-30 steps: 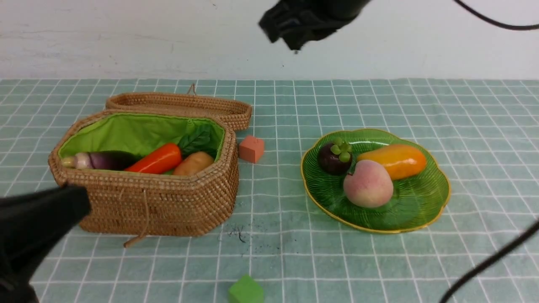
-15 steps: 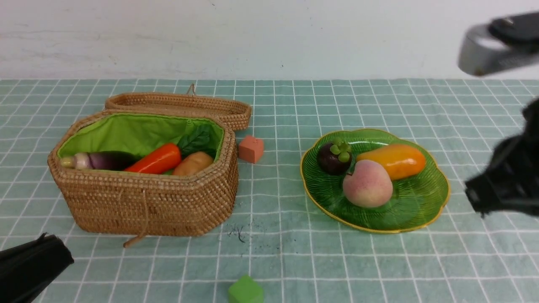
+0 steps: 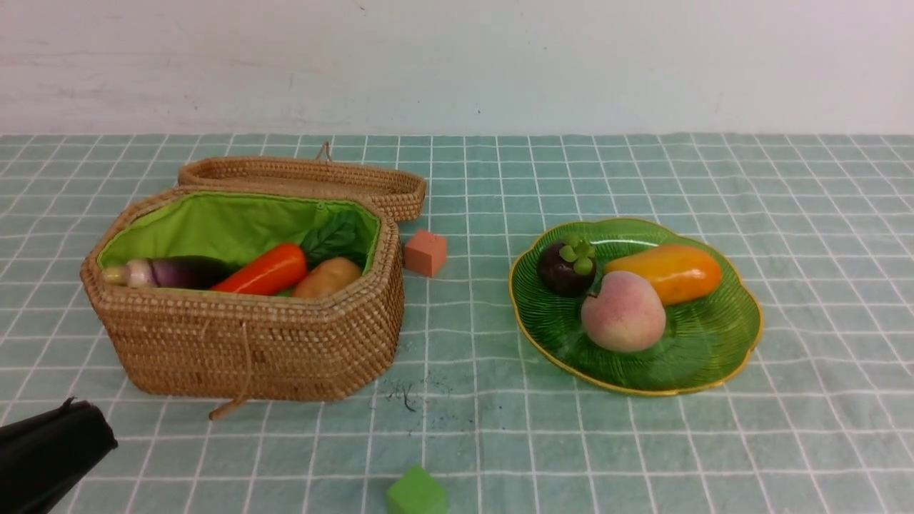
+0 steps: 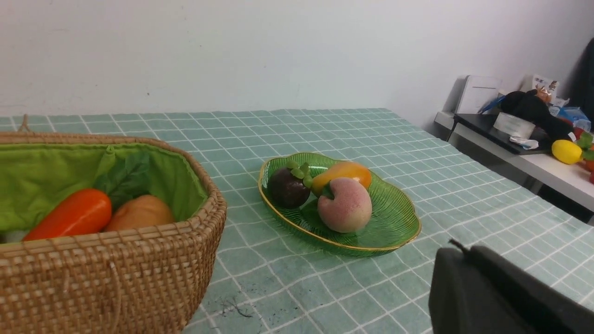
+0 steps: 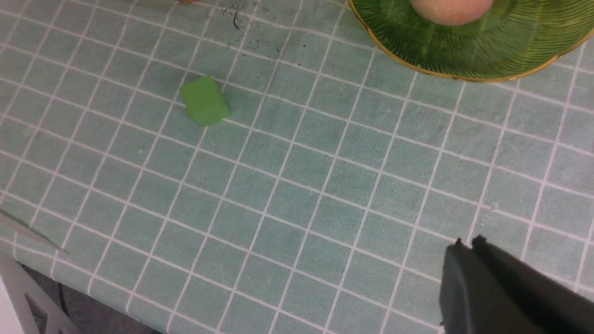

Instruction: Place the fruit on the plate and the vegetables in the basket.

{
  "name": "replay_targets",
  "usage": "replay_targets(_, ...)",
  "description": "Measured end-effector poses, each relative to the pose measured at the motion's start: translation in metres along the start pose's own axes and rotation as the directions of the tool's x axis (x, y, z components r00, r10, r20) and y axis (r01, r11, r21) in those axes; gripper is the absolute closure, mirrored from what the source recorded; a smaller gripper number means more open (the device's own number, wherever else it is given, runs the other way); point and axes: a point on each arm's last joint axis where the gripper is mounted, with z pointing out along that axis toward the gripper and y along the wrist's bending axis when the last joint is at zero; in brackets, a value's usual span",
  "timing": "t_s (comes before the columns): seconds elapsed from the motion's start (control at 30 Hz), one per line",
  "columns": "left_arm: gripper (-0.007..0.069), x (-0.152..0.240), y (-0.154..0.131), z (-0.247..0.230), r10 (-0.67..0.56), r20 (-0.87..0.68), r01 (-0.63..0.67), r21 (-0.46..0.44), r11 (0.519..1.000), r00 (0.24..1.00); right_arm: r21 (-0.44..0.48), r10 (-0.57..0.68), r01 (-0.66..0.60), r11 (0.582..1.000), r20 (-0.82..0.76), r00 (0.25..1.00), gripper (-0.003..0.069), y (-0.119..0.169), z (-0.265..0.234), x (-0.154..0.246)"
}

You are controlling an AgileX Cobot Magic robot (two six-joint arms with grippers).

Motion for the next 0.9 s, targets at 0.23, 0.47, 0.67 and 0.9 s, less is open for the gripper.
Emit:
replay_targets(0.23,0.0637,0.002,0.003,0.000,0.000,-0.019,0.000,-0.037,0.999,1.000,0.051,0.076,-0.078,0.996,0.047,0.996,0.0655,-0.012,-0.009,0.002)
replay_targets(0.47,0.0635,0.003,0.005,0.000,-0.001,-0.029,-0.001,-0.057,0.998,1.000,0.170,0.076,-0.140,0.976,0.333,0.940,0.0662,-0.044,0.006,0.043)
replay_targets(0.67,0.0633,0.003,0.007,0.000,-0.001,-0.037,-0.001,-0.073,0.997,0.999,0.314,-0.003,-0.184,0.932,0.513,0.858,0.0663,-0.075,0.076,0.134)
replay_targets(0.9,0.0628,0.004,0.008,0.000,-0.003,-0.048,-0.001,-0.092,0.996,0.999,0.374,-0.033,-0.218,0.902,0.561,0.827,0.0663,-0.089,0.126,0.194)
